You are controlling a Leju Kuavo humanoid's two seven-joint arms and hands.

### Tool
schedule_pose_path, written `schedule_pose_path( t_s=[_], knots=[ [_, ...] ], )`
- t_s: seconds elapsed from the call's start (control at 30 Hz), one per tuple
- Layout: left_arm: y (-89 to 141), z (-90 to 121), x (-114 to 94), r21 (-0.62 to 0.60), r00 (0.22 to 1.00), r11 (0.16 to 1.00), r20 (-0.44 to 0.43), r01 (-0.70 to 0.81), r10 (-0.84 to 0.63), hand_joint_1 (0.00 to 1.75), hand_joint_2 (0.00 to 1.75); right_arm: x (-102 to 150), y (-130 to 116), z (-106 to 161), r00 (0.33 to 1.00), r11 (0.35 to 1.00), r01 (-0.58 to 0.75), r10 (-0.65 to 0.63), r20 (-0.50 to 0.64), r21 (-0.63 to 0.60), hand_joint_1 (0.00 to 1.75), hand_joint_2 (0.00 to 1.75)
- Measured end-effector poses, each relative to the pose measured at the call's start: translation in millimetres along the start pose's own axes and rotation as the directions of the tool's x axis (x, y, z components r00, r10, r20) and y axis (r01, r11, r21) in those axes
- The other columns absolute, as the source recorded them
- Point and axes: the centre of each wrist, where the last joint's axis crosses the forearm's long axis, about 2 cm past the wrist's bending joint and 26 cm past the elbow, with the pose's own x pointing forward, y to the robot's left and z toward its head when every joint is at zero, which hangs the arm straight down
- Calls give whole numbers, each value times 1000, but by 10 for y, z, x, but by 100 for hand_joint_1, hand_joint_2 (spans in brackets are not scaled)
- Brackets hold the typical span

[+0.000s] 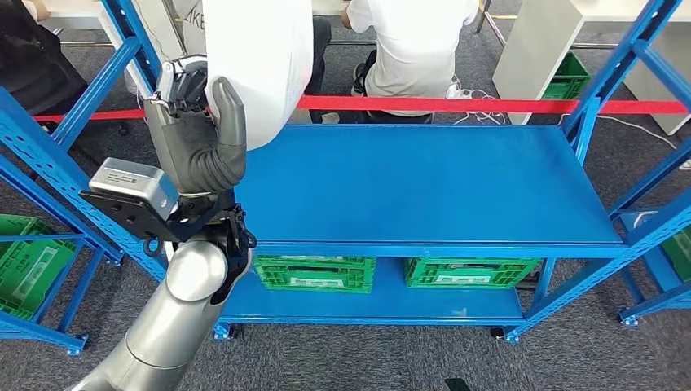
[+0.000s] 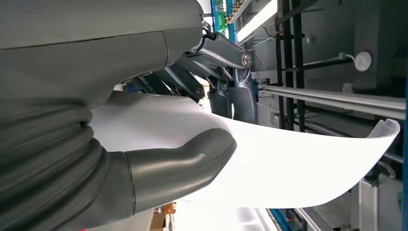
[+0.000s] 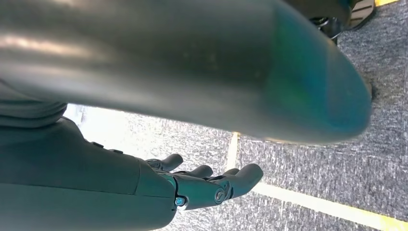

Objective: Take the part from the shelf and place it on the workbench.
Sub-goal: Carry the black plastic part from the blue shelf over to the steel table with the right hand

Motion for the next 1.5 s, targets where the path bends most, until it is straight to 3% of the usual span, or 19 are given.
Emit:
schedule_pose_path(
  t_s=[0.73, 1.5],
  knots=[
    [111, 182, -79, -29, 999, 999, -34, 17, -18, 175, 175, 0, -15, 0, 1000, 1000, -12, 12, 6, -1, 0, 0],
    [117, 208, -67, -17, 1000, 1000, -8, 21, -21, 175, 175, 17, -4, 1, 1000, 1000, -1, 0, 18, 21, 0, 0]
  ],
)
